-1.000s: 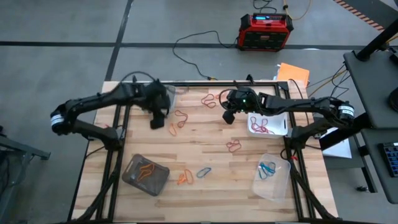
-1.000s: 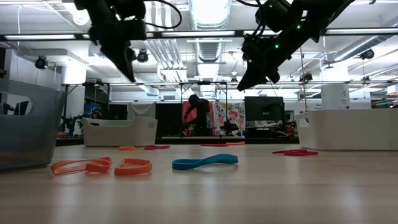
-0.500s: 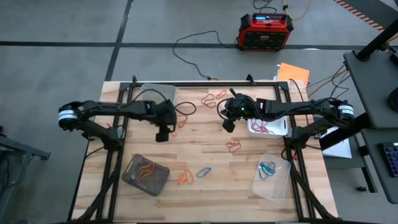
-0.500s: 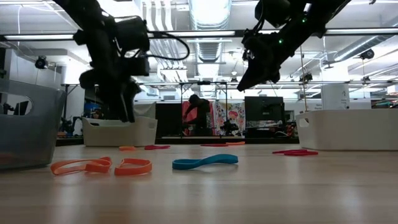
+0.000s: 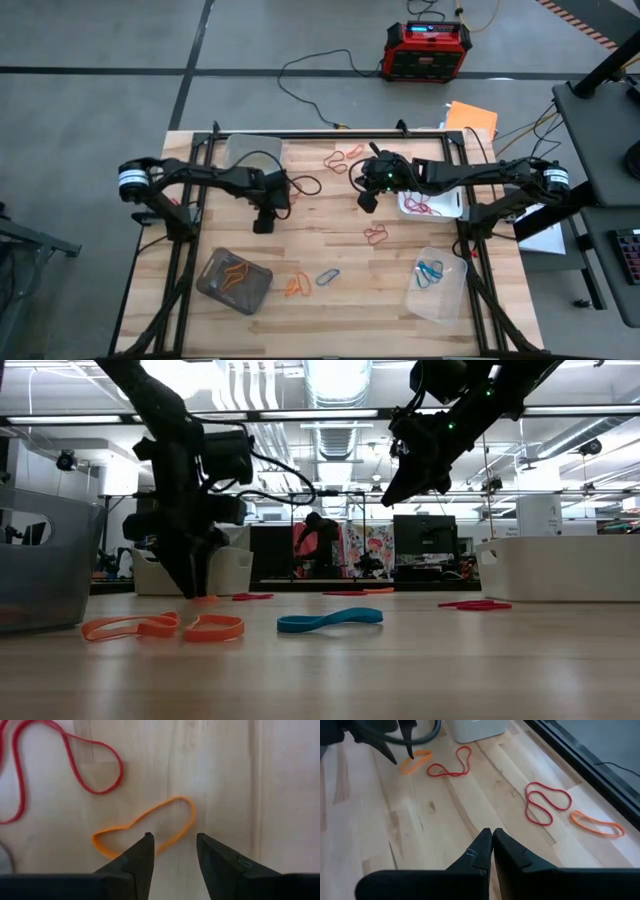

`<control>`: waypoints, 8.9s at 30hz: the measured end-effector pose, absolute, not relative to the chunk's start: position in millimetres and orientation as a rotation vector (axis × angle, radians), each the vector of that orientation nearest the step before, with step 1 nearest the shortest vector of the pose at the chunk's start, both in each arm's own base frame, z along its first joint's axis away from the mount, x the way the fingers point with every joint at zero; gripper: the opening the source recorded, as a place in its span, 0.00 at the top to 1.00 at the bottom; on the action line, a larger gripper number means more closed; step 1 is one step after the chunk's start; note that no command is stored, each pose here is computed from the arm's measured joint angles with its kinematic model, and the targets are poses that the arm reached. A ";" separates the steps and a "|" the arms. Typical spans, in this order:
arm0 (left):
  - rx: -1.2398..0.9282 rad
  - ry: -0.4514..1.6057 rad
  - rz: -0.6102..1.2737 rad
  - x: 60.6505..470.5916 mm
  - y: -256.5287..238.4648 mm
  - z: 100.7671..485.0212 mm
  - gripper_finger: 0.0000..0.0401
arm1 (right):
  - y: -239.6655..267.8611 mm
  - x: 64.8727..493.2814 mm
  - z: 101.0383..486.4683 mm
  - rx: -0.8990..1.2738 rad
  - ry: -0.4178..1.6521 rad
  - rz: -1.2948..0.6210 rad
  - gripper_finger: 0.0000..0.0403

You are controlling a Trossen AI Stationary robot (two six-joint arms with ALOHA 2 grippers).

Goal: Sort rubber bands into baskets
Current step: Put the orange rubber band into the black bin, then put the red rubber band into the white bin

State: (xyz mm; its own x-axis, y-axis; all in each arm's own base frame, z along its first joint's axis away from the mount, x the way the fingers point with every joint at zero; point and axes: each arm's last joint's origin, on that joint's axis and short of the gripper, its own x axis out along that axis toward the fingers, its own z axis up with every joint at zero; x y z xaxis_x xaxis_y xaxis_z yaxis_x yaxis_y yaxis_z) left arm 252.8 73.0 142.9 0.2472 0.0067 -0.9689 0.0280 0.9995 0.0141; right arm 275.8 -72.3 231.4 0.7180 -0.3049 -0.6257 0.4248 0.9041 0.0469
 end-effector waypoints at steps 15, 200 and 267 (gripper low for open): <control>0.050 1.339 -0.049 259.4 73.0 128.4 0.89 | -72.4 275.7 231.3 0.181 0.659 -0.403 0.98; 0.353 0.497 0.377 165.1 -8.7 277.4 1.00 | -54.2 412.5 286.1 0.063 0.984 -0.238 0.98; 0.185 0.504 0.399 222.4 -17.9 246.1 1.00 | -71.9 225.0 205.3 0.313 1.466 -0.956 0.98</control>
State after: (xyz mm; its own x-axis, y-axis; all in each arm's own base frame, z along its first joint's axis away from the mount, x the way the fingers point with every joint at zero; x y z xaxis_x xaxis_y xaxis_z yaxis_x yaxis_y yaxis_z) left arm 222.4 -17.9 246.1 0.8011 0.4143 -0.4319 -0.3247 0.9071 0.2679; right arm 225.0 -71.9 205.3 -0.1687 -0.3515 -0.9209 0.7010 0.6139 -0.3628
